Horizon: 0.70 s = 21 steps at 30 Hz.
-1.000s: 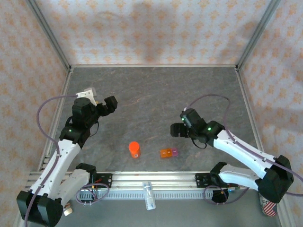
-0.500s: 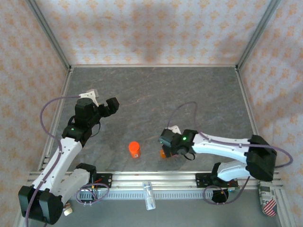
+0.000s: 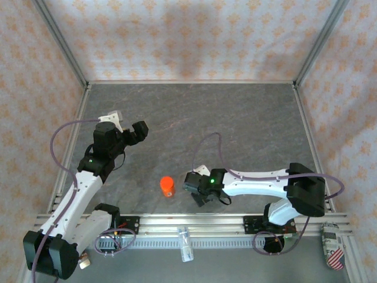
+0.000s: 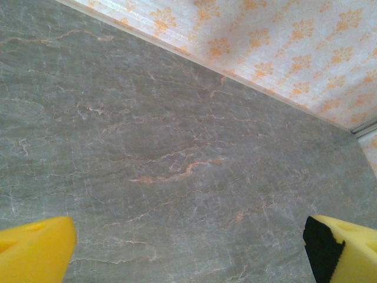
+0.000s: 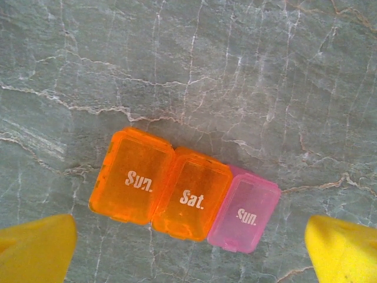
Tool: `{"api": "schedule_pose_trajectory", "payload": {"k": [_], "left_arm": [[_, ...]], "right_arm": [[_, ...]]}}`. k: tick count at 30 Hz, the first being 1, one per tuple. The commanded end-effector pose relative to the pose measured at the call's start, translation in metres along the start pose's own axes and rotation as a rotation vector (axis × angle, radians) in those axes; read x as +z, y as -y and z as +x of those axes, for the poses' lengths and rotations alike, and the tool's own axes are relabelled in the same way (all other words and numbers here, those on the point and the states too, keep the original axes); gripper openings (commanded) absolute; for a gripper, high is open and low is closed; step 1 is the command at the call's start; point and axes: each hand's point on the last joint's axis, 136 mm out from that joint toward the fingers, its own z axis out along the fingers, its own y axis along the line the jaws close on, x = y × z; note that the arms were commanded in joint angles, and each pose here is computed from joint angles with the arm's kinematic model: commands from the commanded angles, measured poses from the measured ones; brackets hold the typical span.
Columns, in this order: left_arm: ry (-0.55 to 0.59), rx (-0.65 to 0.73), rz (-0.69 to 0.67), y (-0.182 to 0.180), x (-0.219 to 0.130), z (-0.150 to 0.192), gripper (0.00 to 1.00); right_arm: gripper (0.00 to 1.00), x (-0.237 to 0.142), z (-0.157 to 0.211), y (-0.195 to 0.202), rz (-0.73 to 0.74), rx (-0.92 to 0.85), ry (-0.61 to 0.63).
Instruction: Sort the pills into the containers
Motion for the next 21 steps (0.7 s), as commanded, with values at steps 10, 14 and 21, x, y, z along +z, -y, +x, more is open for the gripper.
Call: {"api": "schedule_pose_trajectory", "payload": {"k": [10,14,21], "left_arm": [[0.001,0.006,0.026,0.004,0.0,0.001,1.0],[-0.007,0.012,0.021,0.003,-0.002,0.004,1.0],[-0.009,0.005,0.014,0.001,-0.003,0.006,1.0]], "right_arm": [[1.0,0.023,0.01,0.027,0.104,0.046,-0.062],[1.0,0.026,-0.003,0.047,0.13,0.127,-0.045],[0.99,0.034,-0.042,0.077,0.18,0.241,-0.013]]}}
